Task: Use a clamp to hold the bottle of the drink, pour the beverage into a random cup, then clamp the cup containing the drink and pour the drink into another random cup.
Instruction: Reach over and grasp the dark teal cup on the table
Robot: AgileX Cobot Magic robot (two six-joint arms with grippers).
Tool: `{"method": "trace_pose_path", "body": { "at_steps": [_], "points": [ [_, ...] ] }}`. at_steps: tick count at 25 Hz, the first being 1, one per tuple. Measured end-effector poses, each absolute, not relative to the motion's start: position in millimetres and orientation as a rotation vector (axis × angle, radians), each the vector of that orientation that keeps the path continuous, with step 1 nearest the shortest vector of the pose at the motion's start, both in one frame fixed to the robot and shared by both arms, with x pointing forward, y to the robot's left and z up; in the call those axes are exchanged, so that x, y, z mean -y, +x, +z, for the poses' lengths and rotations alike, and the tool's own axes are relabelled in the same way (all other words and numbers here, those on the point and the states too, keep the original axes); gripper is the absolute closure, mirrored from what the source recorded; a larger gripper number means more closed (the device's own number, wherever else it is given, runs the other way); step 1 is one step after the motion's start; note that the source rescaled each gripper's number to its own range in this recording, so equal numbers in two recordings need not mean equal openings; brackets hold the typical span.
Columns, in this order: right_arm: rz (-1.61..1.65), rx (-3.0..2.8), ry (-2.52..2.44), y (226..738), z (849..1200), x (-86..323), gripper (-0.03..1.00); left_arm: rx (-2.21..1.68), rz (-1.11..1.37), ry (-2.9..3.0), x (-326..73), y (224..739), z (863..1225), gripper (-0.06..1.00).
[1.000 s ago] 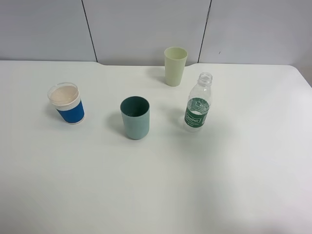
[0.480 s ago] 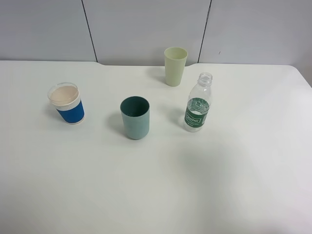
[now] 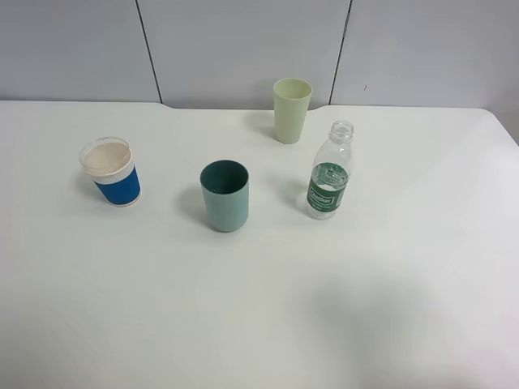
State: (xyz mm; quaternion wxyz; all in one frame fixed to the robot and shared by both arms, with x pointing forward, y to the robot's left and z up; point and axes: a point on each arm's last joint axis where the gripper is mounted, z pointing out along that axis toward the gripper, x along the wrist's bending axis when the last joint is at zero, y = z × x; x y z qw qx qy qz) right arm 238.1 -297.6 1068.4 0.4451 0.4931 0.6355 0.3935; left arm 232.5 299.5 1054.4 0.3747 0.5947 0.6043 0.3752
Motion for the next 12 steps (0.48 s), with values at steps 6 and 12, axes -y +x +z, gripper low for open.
{"method": "trace_pose_path", "body": {
  "at_steps": [6,12],
  "points": [
    [0.930,-1.644,1.282,233.9,1062.5,297.8,-0.03,-1.547,0.960,1.522,-299.5,232.5,1054.4,-0.06],
    [0.861,-1.739,1.355,228.4,1053.4,298.1,-0.03,-1.547,0.960,1.522,-299.5,232.5,1054.4,-0.06]
  ]
}}
